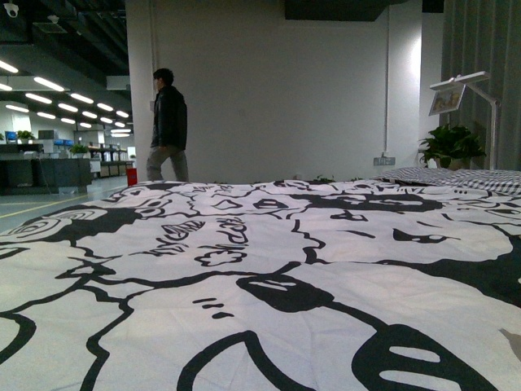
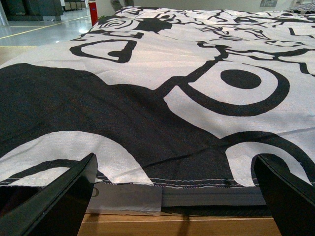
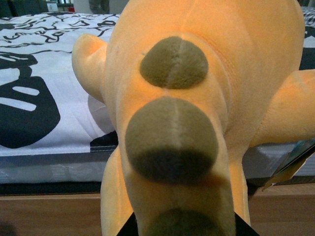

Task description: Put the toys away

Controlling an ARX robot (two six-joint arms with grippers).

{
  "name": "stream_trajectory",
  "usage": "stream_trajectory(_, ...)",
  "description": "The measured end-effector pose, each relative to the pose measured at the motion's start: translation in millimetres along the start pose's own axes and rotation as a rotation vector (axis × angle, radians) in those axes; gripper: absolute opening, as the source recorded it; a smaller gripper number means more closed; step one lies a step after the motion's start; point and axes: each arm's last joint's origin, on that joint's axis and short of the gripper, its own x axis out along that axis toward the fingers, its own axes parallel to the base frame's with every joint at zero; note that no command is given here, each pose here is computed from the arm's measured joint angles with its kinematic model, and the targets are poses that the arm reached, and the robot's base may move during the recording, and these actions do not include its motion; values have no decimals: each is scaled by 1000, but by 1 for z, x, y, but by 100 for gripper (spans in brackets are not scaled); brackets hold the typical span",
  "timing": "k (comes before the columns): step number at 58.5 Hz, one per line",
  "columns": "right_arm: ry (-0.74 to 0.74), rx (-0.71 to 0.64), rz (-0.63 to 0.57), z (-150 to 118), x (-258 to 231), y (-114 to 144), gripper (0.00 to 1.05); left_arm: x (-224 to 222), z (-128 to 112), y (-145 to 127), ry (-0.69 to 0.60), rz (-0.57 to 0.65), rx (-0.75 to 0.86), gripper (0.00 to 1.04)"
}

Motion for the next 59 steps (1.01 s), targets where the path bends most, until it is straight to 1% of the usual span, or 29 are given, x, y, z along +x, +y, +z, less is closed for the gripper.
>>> stream_trajectory(59, 1, 0, 18, 0, 0, 1, 7, 0, 0, 0, 0, 3, 0, 98)
